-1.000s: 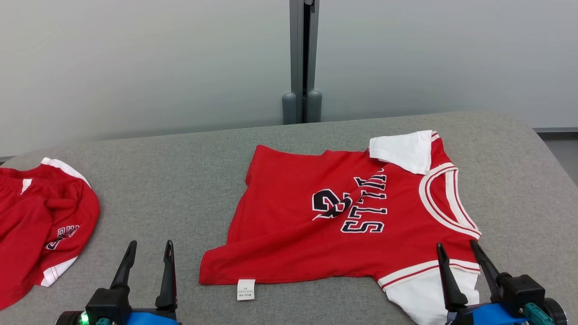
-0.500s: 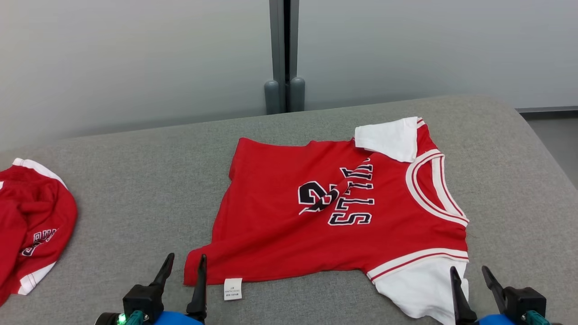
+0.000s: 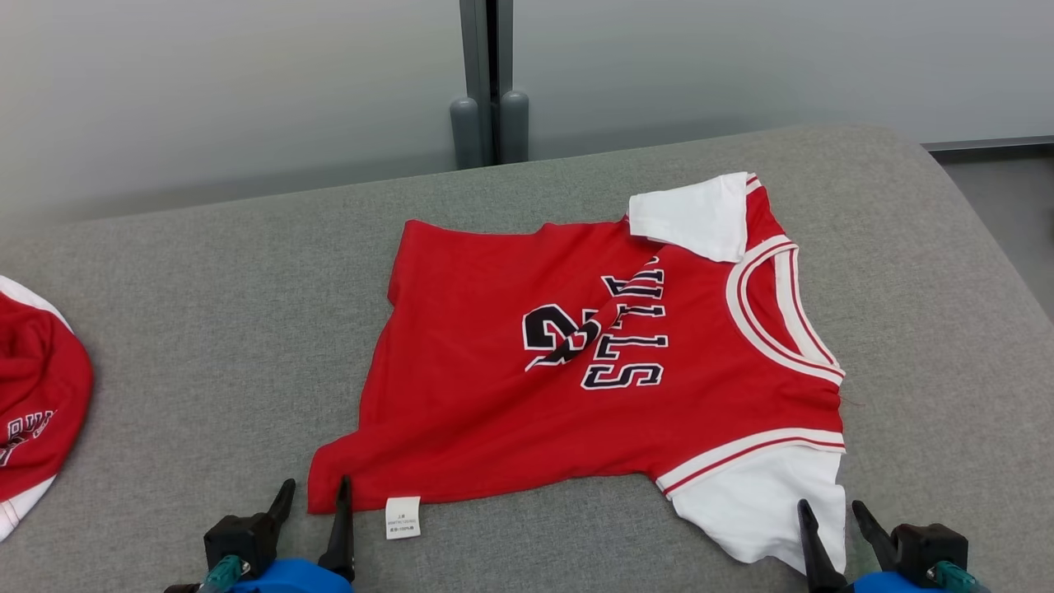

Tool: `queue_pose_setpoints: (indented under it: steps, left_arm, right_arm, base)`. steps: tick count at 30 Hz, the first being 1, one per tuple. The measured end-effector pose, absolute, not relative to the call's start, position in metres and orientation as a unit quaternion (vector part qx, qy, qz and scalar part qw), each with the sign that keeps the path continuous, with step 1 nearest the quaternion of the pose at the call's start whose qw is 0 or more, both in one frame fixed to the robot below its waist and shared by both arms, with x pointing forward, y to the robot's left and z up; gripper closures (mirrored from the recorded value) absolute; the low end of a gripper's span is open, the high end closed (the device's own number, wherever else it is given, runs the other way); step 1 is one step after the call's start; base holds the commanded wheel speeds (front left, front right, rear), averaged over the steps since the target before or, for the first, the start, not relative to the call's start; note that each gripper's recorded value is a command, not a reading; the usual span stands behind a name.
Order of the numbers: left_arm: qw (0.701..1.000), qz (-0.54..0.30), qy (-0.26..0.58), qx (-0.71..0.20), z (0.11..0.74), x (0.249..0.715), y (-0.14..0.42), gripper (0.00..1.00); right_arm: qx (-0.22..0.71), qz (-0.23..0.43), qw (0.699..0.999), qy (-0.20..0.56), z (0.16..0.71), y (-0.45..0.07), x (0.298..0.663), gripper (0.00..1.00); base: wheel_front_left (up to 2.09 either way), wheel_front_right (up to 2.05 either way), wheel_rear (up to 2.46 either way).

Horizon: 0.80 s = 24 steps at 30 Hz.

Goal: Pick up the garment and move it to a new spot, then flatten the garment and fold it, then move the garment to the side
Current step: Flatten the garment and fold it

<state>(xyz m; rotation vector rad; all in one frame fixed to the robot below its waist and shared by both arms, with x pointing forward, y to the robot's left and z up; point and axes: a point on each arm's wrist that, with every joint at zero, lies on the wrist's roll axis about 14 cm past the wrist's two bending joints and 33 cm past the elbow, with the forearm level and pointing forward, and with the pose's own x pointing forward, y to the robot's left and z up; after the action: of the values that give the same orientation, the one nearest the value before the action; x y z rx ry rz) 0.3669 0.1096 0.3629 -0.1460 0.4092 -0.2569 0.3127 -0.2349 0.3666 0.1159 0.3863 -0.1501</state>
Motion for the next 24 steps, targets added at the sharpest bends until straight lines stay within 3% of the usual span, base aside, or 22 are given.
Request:
queue_pose_setpoints:
  steps: [18,19,20,21,24]
  left_arm:
    - [0.958,-0.175,0.207,-0.088,0.363,0.368,0.078,0.00]
    - [0.958,-0.177,0.209,-0.088,0.363,0.367,0.077,0.44]
    - [0.957,-0.178,0.211,-0.090,0.362,0.366,0.076,0.64]
    - [0.956,-0.179,0.212,-0.090,0.361,0.365,0.076,0.96]
    - [0.956,-0.180,0.214,-0.091,0.361,0.364,0.076,1.00]
  right_arm:
    - [0.100,-0.065,0.968,0.222,0.348,-0.218,0.310,0.00]
    - [0.102,-0.064,0.968,0.222,0.348,-0.217,0.310,0.21]
    - [0.104,-0.061,0.968,0.222,0.348,-0.215,0.311,0.65]
    - [0.106,-0.059,0.968,0.220,0.349,-0.214,0.312,1.00]
    - [0.108,-0.049,0.970,0.211,0.355,-0.207,0.317,1.00]
  base:
    - [0.00,0.00,0.00]
    - [0.00,0.00,0.00]
    - [0.00,0.00,0.00]
    - [0.00,0.00,0.00]
    - [0.00,0.00,0.00]
